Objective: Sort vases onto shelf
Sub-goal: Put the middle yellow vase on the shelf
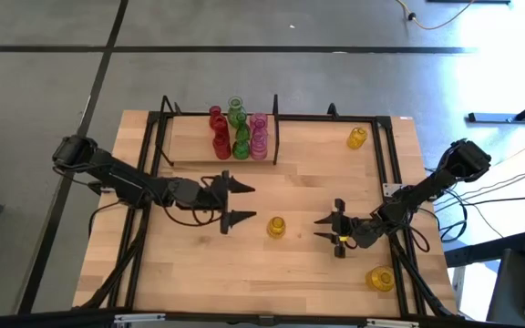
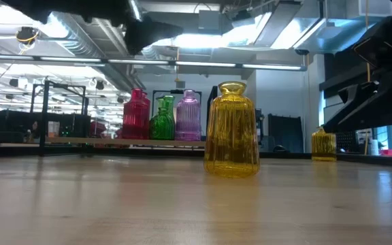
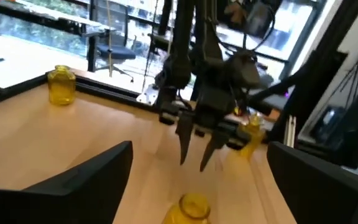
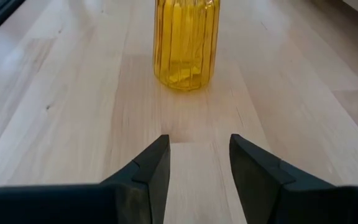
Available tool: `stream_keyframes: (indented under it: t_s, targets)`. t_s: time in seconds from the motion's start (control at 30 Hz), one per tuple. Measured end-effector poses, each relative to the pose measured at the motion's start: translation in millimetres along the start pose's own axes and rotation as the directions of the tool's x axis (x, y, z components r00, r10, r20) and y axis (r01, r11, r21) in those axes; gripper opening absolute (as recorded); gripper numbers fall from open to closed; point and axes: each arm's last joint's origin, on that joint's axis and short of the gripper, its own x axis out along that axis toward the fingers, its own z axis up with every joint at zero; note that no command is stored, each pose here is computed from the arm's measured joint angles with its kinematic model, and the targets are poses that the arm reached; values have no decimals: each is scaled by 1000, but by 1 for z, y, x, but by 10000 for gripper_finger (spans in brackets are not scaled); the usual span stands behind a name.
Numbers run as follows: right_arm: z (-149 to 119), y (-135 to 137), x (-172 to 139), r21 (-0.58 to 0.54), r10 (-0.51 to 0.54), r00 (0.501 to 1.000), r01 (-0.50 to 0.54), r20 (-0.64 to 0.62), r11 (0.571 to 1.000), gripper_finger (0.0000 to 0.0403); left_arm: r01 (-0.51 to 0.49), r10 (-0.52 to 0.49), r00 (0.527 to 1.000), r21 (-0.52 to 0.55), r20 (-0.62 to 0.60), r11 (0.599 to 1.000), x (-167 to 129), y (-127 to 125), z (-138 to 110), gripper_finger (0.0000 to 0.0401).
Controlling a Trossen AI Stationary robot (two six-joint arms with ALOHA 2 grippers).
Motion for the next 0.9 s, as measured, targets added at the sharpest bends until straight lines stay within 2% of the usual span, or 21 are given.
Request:
stream_keyframes:
  t_s: [0.2, 0.4, 0.53, 0.63, 0.73, 0.9]
  targets:
    - [0, 0, 0, 0, 1, 1000, -1, 2, 1000, 150, -16, 30, 983, 75, -183, 997, 34, -22, -8, 362]
    - [0, 0, 0, 0, 1, 1000, -1, 2, 1000, 150, -64, 119, 903, 145, -412, 987, 70, -35, -13, 361]
    - [0, 0, 0, -5, 1, 1000, -1, 1, 1000, 150, -35, 93, 881, 131, -464, 991, 89, -40, -8, 361]
    - [0, 0, 0, -8, 1, 1000, -1, 1, 1000, 150, -65, 119, 860, 126, -496, 990, 95, -37, -10, 361]
    - [0, 0, 0, -8, 1, 1000, -1, 1, 1000, 150, -98, 139, 860, 107, -492, 989, 100, -31, -9, 361]
    - [0, 0, 0, -13, 0, 1000, 0, 0, 1000, 150, -138, 169, 831, 98, -529, 986, 112, -20, -29, 361]
